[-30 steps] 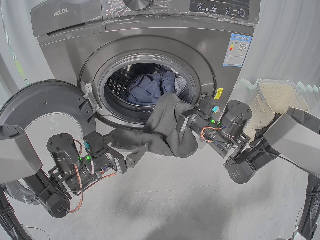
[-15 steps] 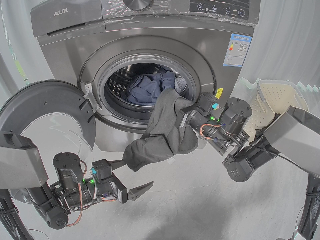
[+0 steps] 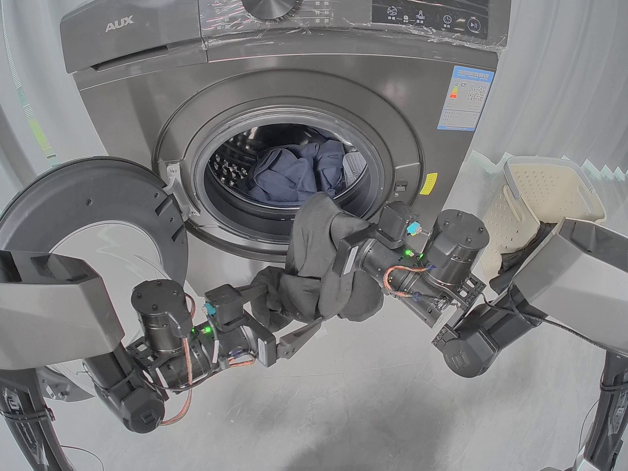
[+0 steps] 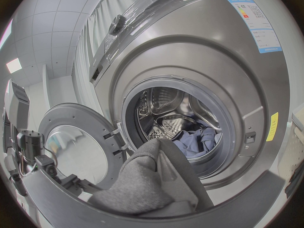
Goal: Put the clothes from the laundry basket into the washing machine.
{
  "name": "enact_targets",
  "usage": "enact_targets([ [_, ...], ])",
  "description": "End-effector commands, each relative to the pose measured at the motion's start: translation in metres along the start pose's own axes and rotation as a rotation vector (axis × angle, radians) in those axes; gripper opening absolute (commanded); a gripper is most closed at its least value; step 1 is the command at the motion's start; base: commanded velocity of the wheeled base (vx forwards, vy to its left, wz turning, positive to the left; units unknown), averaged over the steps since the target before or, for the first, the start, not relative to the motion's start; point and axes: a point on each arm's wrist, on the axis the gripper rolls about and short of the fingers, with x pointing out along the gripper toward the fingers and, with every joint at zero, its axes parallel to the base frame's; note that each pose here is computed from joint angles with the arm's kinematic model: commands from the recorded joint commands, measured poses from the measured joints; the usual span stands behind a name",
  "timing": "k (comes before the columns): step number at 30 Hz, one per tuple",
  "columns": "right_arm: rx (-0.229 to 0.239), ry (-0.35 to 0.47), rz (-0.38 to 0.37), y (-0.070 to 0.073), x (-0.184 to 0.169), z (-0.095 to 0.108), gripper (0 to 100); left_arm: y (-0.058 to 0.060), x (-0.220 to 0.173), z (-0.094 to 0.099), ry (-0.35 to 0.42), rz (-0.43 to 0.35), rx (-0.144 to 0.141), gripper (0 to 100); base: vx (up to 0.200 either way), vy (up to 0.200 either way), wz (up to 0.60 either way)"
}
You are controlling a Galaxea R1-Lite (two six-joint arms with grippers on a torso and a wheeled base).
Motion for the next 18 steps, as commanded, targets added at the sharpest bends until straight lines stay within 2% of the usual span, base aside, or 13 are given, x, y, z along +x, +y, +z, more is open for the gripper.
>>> enact_targets([
  [1,0.01,0.0,0.033,0.014,-0.002,0.003,0,0.0,0.033,-0.01,-0.024,0.006,-0.012,100,0.0,0.0,0.0],
  [3,0.011,-0.003,0.039,0.017,-0.002,0.004,0,-0.001,0.043,-0.012,-0.034,-0.002,-0.008,100,0.0,0.0,0.0],
  [12,0.017,-0.002,0.043,0.026,-0.002,0.006,0,0.007,0.064,-0.01,-0.085,0.011,-0.006,100,0.0,0.0,0.0],
  [18,0.025,-0.004,0.039,0.037,-0.004,0.008,0,0.012,0.079,-0.012,-0.118,0.018,-0.024,100,0.0,0.0,0.0],
])
